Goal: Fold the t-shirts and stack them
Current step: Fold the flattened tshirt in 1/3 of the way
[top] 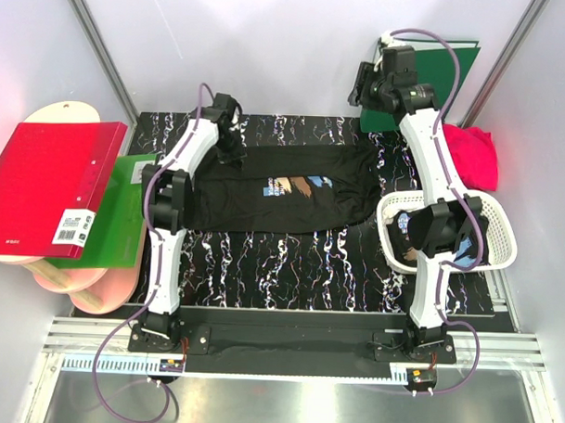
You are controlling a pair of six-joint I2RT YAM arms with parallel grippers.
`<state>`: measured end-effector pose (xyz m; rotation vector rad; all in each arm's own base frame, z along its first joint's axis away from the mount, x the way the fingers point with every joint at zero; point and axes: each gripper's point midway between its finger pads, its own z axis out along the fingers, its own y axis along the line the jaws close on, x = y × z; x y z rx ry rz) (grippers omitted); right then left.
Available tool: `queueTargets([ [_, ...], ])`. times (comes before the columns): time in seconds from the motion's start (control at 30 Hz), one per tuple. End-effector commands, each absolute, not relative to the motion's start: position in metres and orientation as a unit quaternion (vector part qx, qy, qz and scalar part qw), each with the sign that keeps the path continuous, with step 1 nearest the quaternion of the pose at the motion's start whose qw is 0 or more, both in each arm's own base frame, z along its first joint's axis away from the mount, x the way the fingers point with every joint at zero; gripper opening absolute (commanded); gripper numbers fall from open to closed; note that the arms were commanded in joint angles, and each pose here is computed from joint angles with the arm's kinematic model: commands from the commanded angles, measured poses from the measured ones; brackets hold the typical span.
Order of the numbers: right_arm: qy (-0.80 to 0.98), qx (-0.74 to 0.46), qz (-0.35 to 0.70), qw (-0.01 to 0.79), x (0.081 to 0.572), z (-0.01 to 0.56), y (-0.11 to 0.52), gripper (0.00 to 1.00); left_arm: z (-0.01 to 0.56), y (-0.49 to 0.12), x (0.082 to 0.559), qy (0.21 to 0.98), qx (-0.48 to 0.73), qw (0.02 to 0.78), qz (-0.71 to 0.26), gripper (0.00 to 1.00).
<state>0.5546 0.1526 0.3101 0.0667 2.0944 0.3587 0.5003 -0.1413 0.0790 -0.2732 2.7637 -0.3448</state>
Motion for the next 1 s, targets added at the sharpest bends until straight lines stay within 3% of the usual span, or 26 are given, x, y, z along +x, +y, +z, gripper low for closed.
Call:
queueTargets([
  [0.0,0.873,0.014,0.139,0.468,0.542,0.301,0.151,0.59,0.083,-0.117,0.502,0.979,-0.043,0.199,-0.027,0.0],
  [0.67,0.892,0.008,0.15,0.426,0.516,0.281,0.148,0.59,0.029,-0.077,0.518,0.98,-0.001,0.177,0.097,0.0],
  [0.97,0.934,0.022,0.157,0.321,0.476,0.236,0.149,0.62,0.029,-0.018,0.517,0.971,-0.044,0.165,0.166,0.0],
])
